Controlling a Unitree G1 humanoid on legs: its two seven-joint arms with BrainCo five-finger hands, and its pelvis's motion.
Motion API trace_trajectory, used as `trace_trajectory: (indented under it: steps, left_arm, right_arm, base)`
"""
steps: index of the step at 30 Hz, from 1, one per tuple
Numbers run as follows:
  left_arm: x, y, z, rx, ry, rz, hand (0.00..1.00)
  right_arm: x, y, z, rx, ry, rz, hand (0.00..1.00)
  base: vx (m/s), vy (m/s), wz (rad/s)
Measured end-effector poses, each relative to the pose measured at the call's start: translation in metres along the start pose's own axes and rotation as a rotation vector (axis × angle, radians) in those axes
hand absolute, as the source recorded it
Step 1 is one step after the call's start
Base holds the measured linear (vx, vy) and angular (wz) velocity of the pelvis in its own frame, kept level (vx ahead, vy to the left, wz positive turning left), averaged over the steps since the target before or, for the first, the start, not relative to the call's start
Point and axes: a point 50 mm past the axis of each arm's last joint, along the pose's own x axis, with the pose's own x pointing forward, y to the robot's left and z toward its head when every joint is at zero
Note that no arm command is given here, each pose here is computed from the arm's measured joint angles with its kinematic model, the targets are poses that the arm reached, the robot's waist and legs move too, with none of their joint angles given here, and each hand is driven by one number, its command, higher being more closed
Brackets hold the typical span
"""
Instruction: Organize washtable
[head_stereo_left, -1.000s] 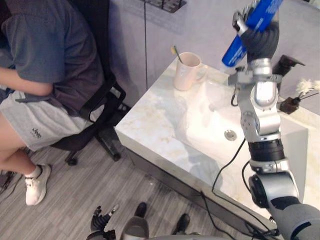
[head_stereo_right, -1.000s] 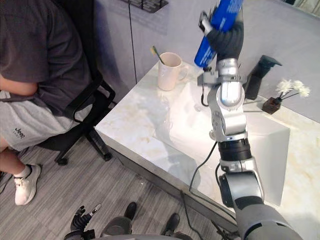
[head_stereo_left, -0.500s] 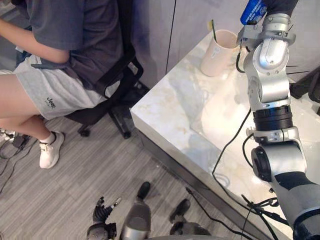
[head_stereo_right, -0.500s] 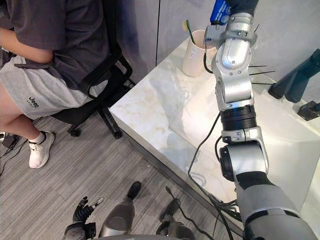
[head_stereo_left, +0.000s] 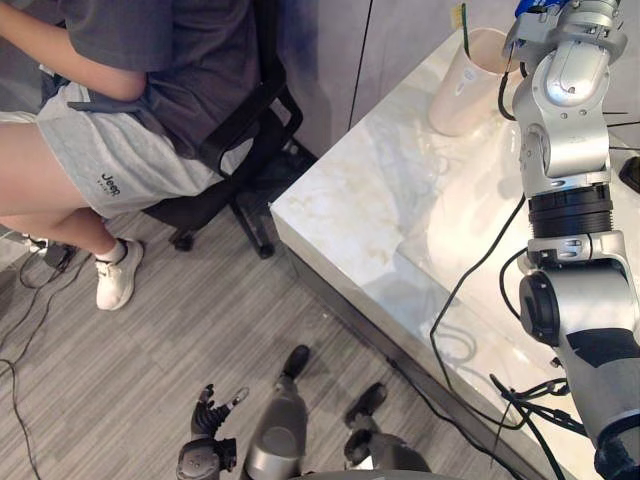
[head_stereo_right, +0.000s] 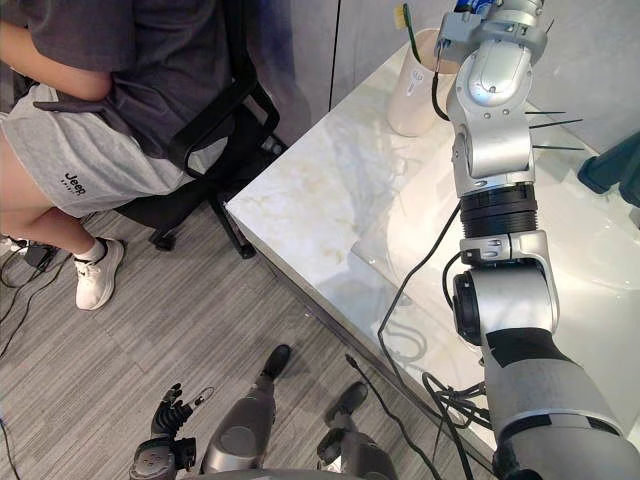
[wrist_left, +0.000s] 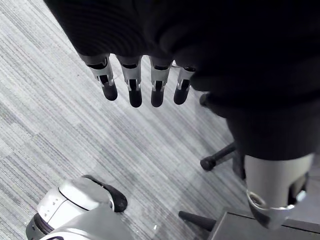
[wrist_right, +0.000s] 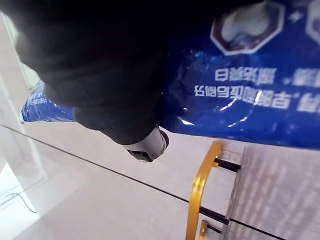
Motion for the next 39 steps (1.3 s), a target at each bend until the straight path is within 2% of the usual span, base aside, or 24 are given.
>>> trace_trajectory:
  steps: [19, 20, 39]
  left_arm:
    - [-0.001, -0.006, 0.003, 0.014, -0.023, -0.023, 0.0]
    - [-0.001, -0.007, 0.003, 0.017, -0.023, -0.028, 0.0]
    - [-0.001, -0.01, 0.003, 0.01, -0.021, -0.04, 0.0]
  right_arm:
    - [0.006, -0.002, -0.007, -0.03, 0.045, -0.003, 1.0]
    - [0.006, -0.002, -0.005, -0.024, 0.043, -0.003, 0.0]
    - [0.006, 0.002, -0.005, -0.009, 0.047, 0.026, 0.0]
  base:
    - [0.03, 0.013, -0.02]
    - [0.0, 0.0, 0.0]
    - [0.03, 0.017, 0.03]
